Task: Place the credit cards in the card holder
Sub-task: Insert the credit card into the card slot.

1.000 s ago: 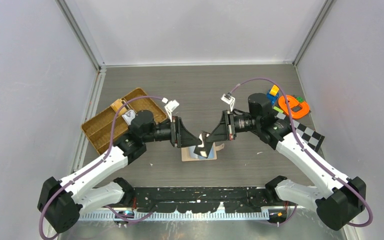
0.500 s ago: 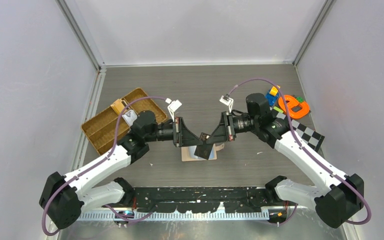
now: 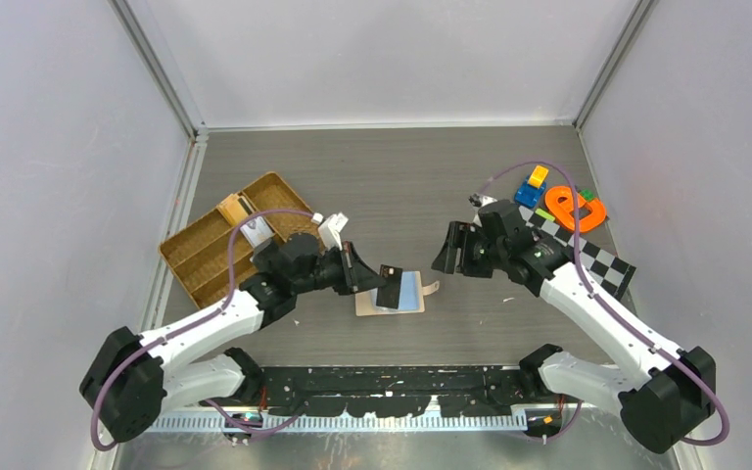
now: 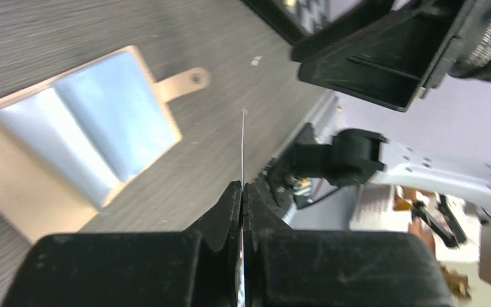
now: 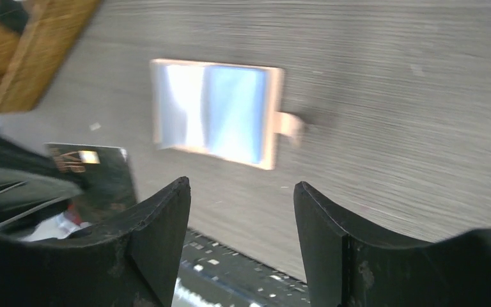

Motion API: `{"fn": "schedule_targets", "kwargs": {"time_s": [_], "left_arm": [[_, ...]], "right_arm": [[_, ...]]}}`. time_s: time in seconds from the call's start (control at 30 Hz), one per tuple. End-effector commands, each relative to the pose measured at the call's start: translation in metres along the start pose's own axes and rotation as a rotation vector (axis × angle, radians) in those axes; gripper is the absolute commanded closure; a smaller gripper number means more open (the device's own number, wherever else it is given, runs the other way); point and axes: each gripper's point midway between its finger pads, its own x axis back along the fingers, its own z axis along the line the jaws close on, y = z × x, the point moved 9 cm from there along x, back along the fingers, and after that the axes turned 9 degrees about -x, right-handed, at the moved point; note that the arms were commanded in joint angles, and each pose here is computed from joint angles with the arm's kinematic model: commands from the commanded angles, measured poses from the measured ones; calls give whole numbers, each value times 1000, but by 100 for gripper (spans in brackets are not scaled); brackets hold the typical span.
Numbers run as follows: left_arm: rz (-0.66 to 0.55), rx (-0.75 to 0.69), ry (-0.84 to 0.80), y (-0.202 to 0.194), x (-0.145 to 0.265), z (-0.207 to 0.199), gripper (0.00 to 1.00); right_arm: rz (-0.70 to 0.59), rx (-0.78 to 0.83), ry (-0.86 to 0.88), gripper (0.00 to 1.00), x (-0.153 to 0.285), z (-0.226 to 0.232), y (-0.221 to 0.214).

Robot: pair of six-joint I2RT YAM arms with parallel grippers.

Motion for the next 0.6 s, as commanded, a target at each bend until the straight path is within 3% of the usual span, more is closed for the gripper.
{"fn": "schedule_targets", "kwargs": {"time_s": [0.0,0.23,0.43,0.57], "left_arm": [[-40,27,156,-10,-12,24,100],[28,70,159,-27,-37,42,100],[36,83,170,-25,-39,51,100],[42,101,188,-24,-39,59,100]], "right_arm": [[-161,-52,-280,37,-9,-36,1],[-57,-93,-179,55,-45,-37,-10],[-17,-43,-178,56,-69,-32,-19],[-26,1,-269,55,-87,-36,-22]]}}
